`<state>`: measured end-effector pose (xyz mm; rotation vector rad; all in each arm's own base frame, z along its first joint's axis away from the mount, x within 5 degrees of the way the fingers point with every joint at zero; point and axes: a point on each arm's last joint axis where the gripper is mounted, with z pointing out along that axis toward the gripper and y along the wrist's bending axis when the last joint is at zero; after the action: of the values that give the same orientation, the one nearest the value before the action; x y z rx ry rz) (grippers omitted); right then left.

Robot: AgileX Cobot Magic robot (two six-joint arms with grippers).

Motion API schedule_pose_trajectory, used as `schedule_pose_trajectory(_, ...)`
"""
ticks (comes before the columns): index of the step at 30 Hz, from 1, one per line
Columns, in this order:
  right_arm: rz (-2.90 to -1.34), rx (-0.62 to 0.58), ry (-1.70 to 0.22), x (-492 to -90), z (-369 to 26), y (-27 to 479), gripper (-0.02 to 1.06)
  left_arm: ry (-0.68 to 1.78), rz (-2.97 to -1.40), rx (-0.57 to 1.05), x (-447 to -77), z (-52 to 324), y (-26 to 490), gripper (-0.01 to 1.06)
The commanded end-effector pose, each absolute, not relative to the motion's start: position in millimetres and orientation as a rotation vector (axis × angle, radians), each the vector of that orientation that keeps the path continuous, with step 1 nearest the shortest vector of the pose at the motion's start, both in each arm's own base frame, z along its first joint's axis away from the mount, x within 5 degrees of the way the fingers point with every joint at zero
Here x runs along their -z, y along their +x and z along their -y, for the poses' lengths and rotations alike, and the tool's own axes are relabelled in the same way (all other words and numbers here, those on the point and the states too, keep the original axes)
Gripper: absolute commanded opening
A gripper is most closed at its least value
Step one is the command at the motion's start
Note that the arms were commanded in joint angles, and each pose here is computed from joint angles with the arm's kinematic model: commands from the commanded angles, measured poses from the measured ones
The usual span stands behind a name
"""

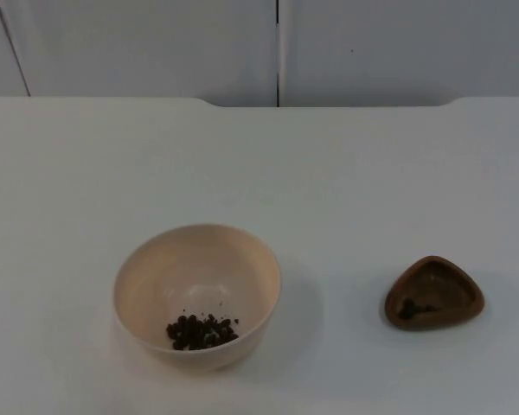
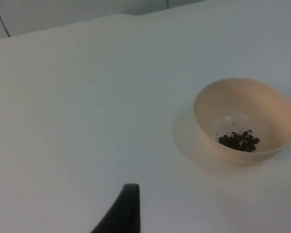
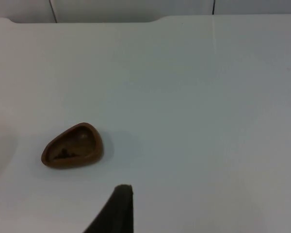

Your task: Pick up the bowl with the left hand and pour the coffee beans from the cup into the bowl with the right hand.

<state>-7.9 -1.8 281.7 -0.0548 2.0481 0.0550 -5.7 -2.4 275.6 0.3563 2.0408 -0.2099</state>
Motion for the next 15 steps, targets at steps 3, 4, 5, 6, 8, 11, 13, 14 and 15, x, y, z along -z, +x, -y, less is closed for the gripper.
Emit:
schedule_pose_trajectory(3, -2.046, -0.049, -0.048, -280.2, 1.8, -7.3, 1.05, 0.302, -2.047, 0.173, -274.4, 2.2, -5.5, 1.05)
schedule_pose_trajectory(4, -2.046, -0.049, -0.048, -280.2, 1.8, -7.3, 1.05, 0.302, -2.047, 0.173, -274.4, 2.2, -5.5, 1.05)
schedule_pose_trajectory(5, -2.046, -0.049, -0.048, -280.2, 1.8, -7.3, 1.05, 0.291, -2.048, 0.166, -274.4, 2.3, -5.5, 1.05)
schedule_pose_trajectory(6, -2.045, -0.046, -0.048, -280.2, 1.9, -7.3, 1.05, 0.275, -2.050, 0.157, -274.4, 2.3, -5.4, 1.05)
schedule_pose_trajectory(8, -2.045, -0.046, -0.048, -280.2, 1.9, -7.3, 1.05, 0.244, -2.053, 0.138, -274.4, 2.5, -5.4, 1.05)
schedule_pose_trajectory(11, -2.045, -0.046, -0.048, -280.2, 1.9, -7.3, 1.05, 0.210, -2.056, 0.117, -274.4, 2.7, -5.3, 1.05)
schedule_pose_trajectory(13, -2.045, -0.046, -0.048, -280.2, 1.9, -7.3, 1.05, 0.162, -2.059, 0.089, -274.4, 2.9, -5.1, 1.05)
schedule_pose_trajectory(14, -2.045, -0.046, -0.048, -280.2, 1.9, -7.3, 1.05, 0.162, -2.059, 0.089, -274.4, 2.9, -5.1, 1.05)
schedule_pose_trajectory(15, -2.045, -0.046, -0.048, -280.2, 1.9, -7.3, 1.05, 0.143, -2.060, 0.077, -274.4, 3.0, -5.1, 1.05)
